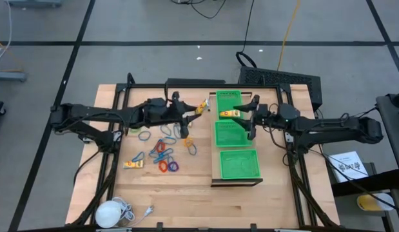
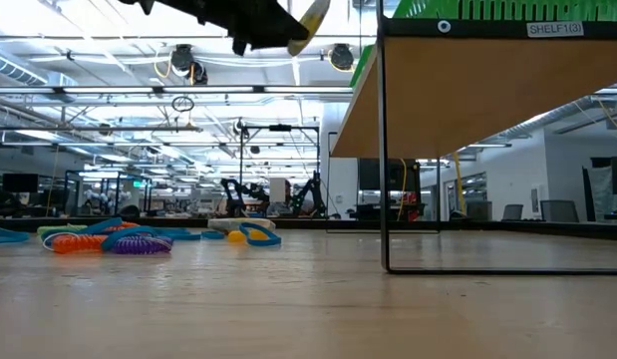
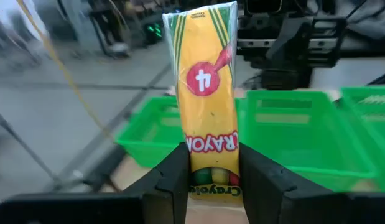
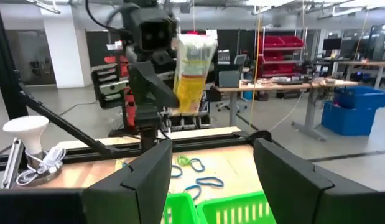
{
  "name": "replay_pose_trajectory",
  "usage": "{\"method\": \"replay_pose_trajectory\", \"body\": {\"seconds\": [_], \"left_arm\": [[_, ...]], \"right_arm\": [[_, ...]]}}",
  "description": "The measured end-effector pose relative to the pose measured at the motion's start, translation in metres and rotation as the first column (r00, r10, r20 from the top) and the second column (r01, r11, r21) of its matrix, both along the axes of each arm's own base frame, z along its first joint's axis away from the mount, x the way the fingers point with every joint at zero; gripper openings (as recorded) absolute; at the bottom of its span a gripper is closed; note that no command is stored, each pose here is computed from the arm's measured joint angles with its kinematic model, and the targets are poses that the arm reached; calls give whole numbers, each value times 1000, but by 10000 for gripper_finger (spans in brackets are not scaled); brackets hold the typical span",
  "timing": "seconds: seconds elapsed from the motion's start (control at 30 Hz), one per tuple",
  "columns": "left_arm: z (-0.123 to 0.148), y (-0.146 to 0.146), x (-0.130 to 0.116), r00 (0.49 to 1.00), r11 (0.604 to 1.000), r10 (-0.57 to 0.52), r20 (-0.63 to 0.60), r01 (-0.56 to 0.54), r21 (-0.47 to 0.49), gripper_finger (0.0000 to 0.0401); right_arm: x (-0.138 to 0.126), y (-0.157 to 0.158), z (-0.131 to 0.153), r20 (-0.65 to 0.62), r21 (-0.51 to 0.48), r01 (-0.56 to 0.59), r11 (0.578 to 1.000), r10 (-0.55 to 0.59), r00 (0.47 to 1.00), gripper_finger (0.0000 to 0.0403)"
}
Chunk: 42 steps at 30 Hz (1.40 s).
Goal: Pick & Place Office Desk Supplies
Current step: Put the yellow crayon box into the top green bin
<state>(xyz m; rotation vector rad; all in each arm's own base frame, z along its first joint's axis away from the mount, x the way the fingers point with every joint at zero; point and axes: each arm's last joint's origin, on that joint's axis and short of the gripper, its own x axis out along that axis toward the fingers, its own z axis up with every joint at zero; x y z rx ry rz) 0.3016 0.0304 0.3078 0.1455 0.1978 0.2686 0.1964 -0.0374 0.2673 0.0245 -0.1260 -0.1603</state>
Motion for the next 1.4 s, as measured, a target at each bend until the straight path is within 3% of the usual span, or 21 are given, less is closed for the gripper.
{"method": "replay_pose_trajectory", "body": {"seconds": [0.13,0.23,0.47,0.7,1.07,1.2,1.4], "left_arm": [[-2,-4,1,995,987,85,-45,-78,143,120],[-3,-5,4,993,980,111,-34,-104,167,120],[-4,-9,13,998,994,-49,30,45,104,120],[-4,-9,14,997,995,-62,49,58,80,120],[-5,-11,17,991,994,-106,78,104,35,120],[-5,-11,17,991,994,-107,79,104,36,120],[-5,-11,17,991,994,-106,81,104,37,120]], "right_arm": [[11,-2,13,19,-1,0,1000,0,1000,219],[21,-4,21,22,-12,1,1000,0,1000,219],[45,-8,25,46,-101,-20,995,25,999,232],[61,-8,22,160,-159,-108,981,133,978,269],[94,-12,22,155,-139,-136,981,157,975,279],[95,-13,23,160,-117,-140,983,157,975,268],[92,-12,26,153,-115,-140,983,157,976,214]]}}
